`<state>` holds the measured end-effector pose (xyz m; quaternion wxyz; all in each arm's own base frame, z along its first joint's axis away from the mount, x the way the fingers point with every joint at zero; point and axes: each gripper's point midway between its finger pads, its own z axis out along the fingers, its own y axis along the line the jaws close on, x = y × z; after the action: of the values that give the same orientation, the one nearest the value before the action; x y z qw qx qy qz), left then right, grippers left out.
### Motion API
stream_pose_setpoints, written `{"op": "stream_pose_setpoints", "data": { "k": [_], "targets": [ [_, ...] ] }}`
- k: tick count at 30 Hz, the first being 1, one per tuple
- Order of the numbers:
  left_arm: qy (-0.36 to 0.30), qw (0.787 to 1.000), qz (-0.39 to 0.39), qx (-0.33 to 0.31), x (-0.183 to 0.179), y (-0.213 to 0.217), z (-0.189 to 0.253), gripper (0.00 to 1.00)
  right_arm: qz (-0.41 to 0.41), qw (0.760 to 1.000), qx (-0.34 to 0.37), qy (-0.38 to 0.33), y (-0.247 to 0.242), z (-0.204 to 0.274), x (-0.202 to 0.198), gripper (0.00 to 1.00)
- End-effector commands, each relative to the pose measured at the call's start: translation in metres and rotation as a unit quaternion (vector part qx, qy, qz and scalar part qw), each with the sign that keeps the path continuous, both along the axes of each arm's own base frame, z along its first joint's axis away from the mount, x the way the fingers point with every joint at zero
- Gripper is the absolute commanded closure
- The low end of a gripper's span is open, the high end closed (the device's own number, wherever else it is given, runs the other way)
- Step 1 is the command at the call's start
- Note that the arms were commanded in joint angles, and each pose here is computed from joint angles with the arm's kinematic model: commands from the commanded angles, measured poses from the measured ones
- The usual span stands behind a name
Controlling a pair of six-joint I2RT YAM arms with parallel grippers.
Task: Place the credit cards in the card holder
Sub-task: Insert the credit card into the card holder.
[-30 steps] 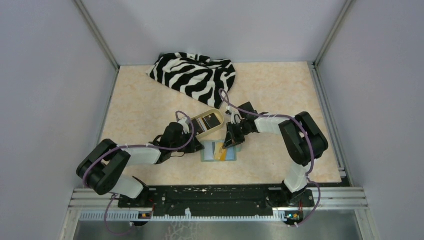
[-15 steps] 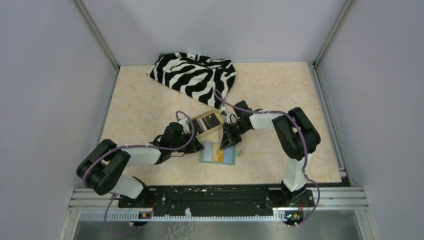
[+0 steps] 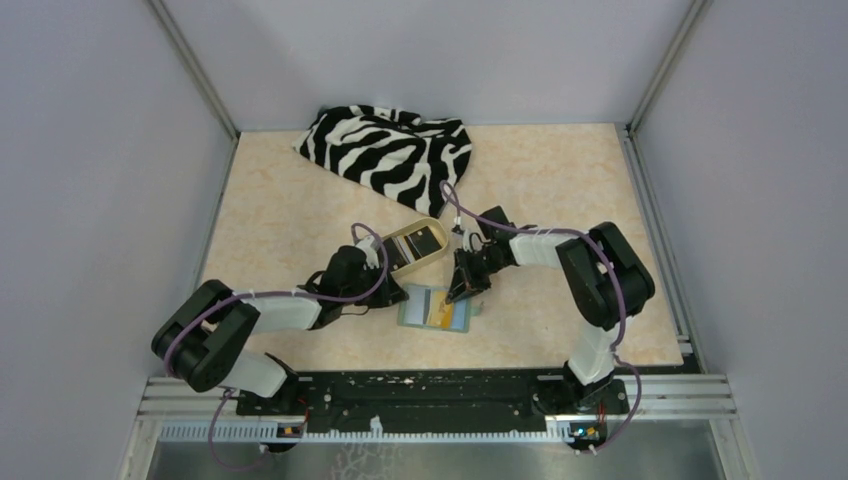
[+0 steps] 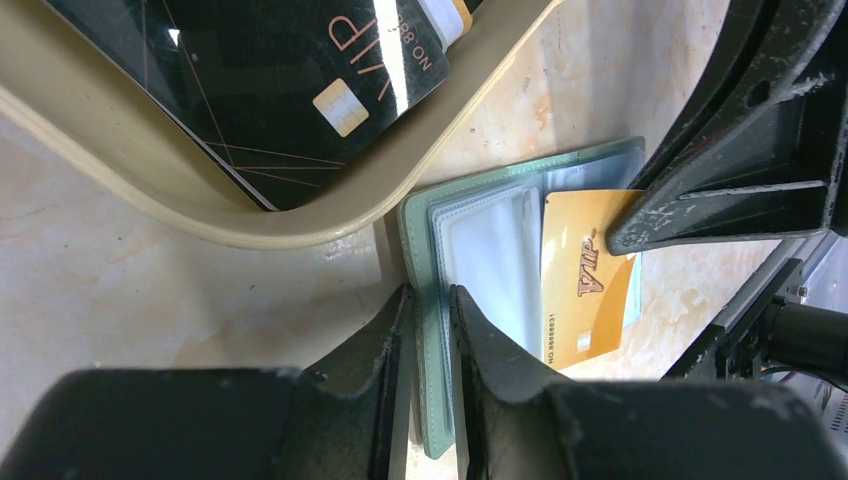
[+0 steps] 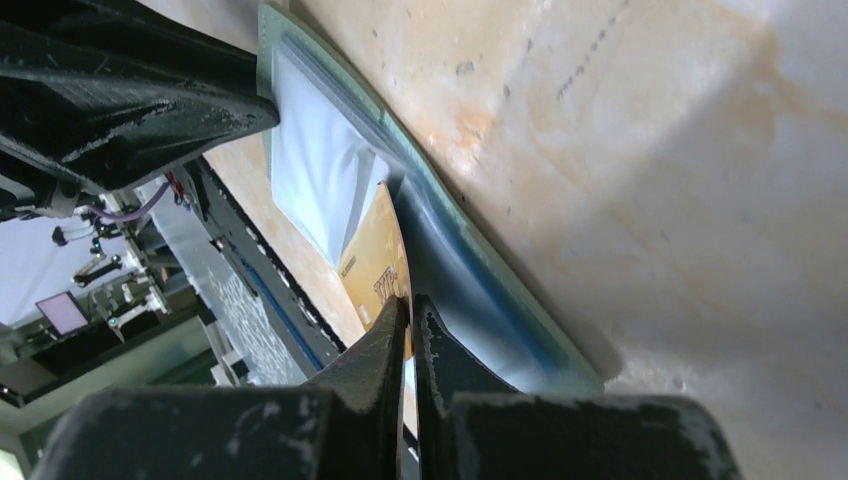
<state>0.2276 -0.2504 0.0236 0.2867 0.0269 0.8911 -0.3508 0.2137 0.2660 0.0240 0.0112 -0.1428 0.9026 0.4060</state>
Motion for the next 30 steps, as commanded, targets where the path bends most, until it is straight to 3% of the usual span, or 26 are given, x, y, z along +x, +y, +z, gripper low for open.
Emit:
{"op": "stream_pose_setpoints", "data": {
  "k": [1,14,30],
  "targets": [
    [0.010,1.000,-0.004,0.011,-0.008,0.003,-0.007,0.75,-0.013,0.999,-0.019,-0.022,-0.008,-0.002,0.000,1.00],
    [0.004,1.000,-0.013,0.006,-0.006,0.000,-0.002,0.75,0.005,0.999,-0.023,0.027,0.005,-0.019,-0.007,1.00],
    [0.001,1.000,-0.016,-0.002,-0.006,-0.003,0.003,0.75,-0.046,0.992,0.019,-0.115,-0.016,0.040,0.040,1.00]
  ]
}}
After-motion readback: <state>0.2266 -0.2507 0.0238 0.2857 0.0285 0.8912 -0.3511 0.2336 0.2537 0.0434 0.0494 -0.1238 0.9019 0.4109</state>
